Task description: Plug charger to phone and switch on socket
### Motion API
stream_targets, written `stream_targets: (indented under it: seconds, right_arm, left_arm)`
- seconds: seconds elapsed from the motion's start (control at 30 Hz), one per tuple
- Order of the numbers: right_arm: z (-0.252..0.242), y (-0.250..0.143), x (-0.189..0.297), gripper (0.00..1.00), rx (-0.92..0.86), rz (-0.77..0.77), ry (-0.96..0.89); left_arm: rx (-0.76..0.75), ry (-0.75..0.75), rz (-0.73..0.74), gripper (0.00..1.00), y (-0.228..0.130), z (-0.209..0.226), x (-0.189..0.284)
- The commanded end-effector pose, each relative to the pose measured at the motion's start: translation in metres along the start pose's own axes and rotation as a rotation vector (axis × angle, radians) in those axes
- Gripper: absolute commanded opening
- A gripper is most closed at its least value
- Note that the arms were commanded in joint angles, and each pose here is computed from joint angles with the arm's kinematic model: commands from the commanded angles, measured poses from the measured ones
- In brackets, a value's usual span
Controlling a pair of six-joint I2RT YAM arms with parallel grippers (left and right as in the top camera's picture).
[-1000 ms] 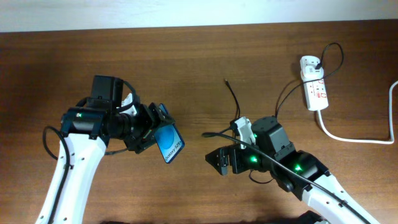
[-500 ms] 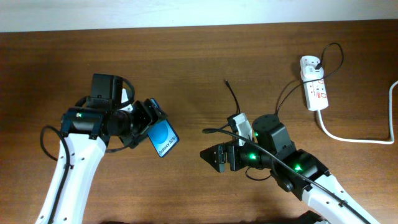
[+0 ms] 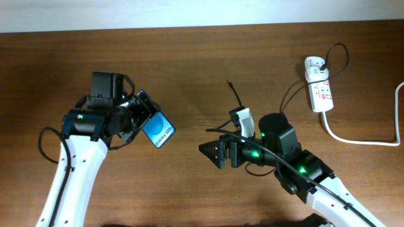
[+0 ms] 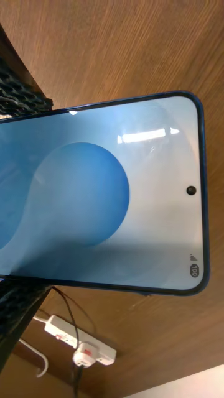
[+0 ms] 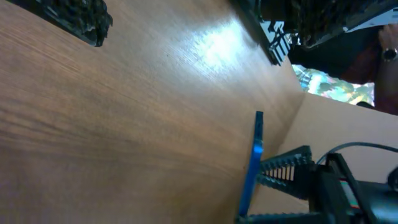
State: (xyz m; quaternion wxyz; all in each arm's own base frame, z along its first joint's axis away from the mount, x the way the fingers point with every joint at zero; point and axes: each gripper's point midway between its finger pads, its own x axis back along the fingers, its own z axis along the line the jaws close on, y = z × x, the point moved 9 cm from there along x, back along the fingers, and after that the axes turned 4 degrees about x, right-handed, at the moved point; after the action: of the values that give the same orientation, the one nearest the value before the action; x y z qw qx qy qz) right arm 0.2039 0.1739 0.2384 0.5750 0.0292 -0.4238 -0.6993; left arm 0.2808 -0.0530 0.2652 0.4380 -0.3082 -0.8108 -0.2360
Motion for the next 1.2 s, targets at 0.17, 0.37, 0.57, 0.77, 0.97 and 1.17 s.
stream_targets:
  seconds: [0.17,0.37,0.57,0.77,0.97,1.17]
  right_arm:
    - [0.030,0.008,-0.022,0.98,0.126,-0.041,0.122]
    - [0.026,0.008,-0.061,0.98,0.099,-0.061,0.121]
    - [0.022,0.025,-0.085,0.99,-0.004,-0.182,0.181]
    - [0.032,0.022,-0.103,0.92,0.002,-0.296,0.118]
    - [0.041,0.022,-0.105,0.78,0.003,-0.385,0.060]
    - [0.042,0.023,-0.104,0.67,0.005,-0.396,0.069]
  left_arm:
    - [0.049,-0.041,-0.059,0.43,0.006,-0.008,0.011]
    - [0.060,-0.042,-0.056,0.43,0.005,-0.008,0.011]
    - [0.112,-0.054,-0.039,0.43,0.004,-0.008,0.011]
    - [0.191,-0.070,-0.013,0.43,0.002,-0.010,0.011]
    - [0.198,-0.087,0.018,0.43,0.000,-0.012,0.011]
    - [0.159,-0.098,0.056,0.42,-0.013,-0.019,0.009]
